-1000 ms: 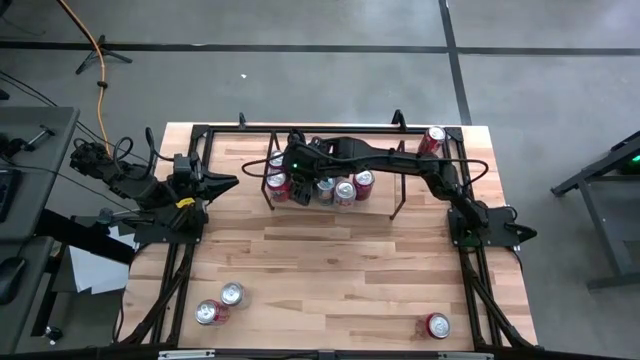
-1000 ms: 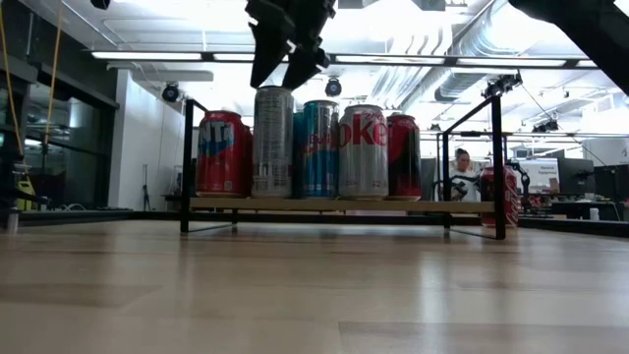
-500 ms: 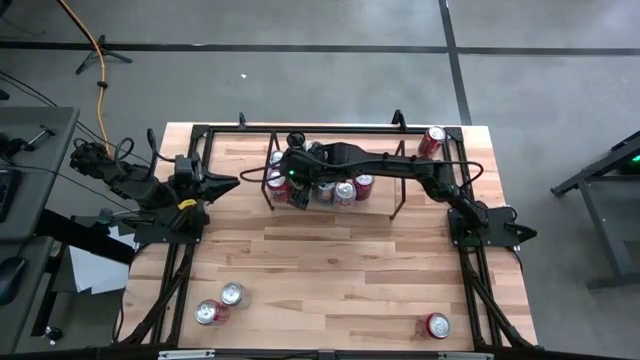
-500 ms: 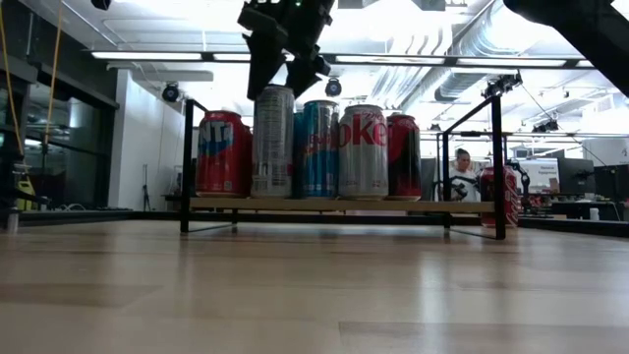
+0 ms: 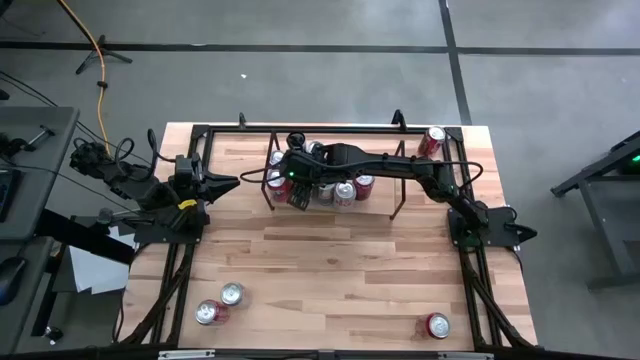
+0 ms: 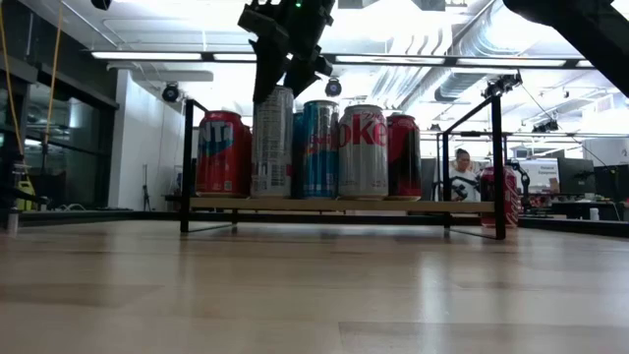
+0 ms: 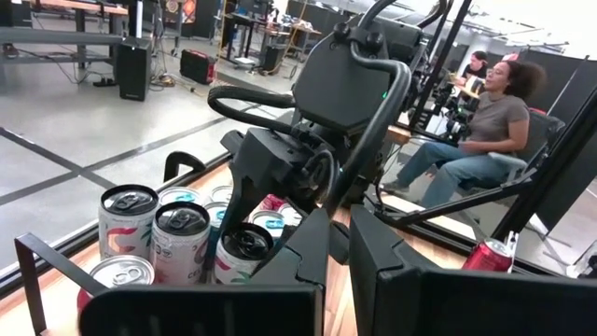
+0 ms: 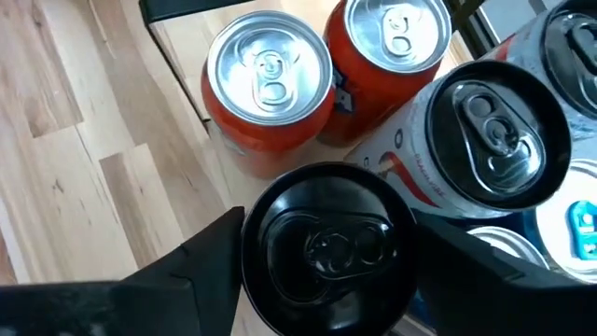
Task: Place canned beverage on shelf
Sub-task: Put the white-pink soda can on the shelf aligned with the other white-pink soda cans
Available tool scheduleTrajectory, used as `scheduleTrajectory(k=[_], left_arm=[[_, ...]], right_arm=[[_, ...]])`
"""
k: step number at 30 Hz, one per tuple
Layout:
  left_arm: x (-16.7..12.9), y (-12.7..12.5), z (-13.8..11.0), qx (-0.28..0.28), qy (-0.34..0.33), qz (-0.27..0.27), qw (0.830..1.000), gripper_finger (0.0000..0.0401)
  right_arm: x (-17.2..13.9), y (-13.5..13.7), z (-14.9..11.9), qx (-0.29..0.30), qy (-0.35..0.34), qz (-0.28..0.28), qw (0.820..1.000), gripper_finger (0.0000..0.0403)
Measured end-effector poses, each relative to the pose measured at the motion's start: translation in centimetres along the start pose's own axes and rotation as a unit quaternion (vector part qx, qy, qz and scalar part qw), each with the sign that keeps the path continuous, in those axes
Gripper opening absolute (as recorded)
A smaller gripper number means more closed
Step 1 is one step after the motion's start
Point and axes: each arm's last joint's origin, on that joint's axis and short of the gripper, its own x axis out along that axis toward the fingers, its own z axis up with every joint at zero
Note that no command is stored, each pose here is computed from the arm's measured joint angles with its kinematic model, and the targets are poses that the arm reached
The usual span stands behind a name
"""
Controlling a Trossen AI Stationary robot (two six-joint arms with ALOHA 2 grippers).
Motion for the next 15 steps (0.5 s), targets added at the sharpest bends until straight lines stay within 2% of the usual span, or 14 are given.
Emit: scheduleTrajectory(k=[4,8,11,15], left_arm=[[0.0,0.0,0.0,0.0,0.0,0.0,1.0,0.0],[0.0,0.0,0.0,0.0,0.0,0.0,1.0,0.0],[0.0,0.05,-0.12,0.006,0.005,0.002,1.0,0.0],[0.0,0.08,-0.19,0.009,0.007,0.003,1.0,0.0]], right_arm=[[-0.01,0.06,0.02,-0.026,0.001,0.012,1.0,0.0246],[-0.02,0.08,0.11,-0.089,0.002,0.047,0.995,0.0246],[0.06,-0.18,0.32,-0.168,-0.007,0.077,0.983,0.0246],[0.23,-0.74,0.47,-0.272,-0.018,0.117,0.955,0.0246]])
